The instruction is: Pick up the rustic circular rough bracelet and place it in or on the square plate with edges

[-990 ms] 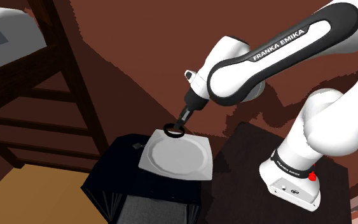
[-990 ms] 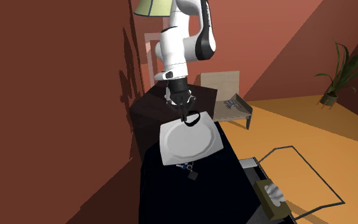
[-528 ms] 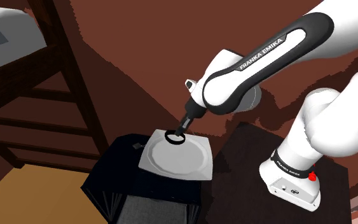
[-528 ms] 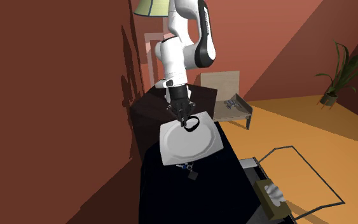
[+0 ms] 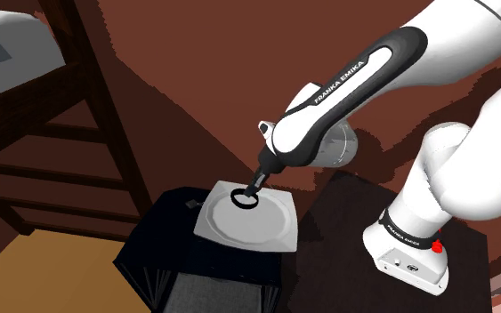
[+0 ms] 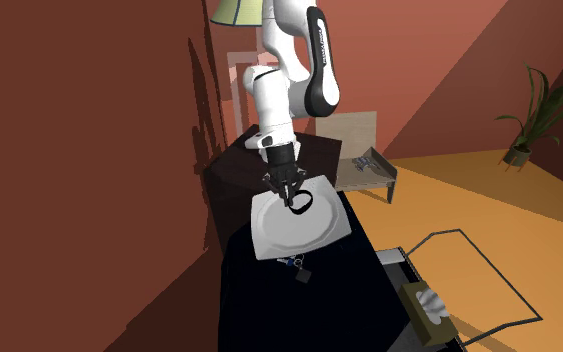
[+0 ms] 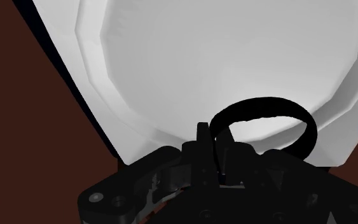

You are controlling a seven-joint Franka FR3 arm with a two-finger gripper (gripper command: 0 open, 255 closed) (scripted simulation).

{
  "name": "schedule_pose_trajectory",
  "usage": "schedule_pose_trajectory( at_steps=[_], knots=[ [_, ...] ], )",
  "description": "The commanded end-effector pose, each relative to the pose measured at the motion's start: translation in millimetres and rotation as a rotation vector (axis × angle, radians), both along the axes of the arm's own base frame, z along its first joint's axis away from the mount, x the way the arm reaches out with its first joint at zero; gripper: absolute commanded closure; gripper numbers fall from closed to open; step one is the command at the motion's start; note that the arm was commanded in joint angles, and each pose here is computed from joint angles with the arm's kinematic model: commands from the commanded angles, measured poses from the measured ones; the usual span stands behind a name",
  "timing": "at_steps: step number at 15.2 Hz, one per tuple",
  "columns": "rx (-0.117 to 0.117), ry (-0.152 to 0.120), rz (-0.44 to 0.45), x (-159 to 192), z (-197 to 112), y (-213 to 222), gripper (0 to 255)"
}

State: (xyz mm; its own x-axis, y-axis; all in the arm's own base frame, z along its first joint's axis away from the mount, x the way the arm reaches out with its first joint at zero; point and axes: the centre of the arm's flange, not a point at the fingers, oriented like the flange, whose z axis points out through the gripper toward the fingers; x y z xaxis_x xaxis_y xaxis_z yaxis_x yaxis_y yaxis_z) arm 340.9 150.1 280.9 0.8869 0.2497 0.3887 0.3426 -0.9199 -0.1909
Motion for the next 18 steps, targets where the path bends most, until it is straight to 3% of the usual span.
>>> schedule_pose_trajectory(
  at_steps=[1, 4, 5, 10, 14, 18],
  knots=[
    [0.0, 0.0, 0.0, 0.0, -0.5, 0.1, 255],
    [0.0, 0.0, 0.0, 0.0, -0.5, 0.1, 255],
    [0.0, 0.0, 0.0, 0.0, -0.5, 0.1, 0],
    [0.0, 0.0, 0.0, 0.0, -0.5, 0.1, 0],
    [0.0, 0.0, 0.0, -15.5, 44.6, -15.0, 0],
    [0.0, 0.0, 0.0, -15.5, 44.6, -15.0, 0]
  ],
)
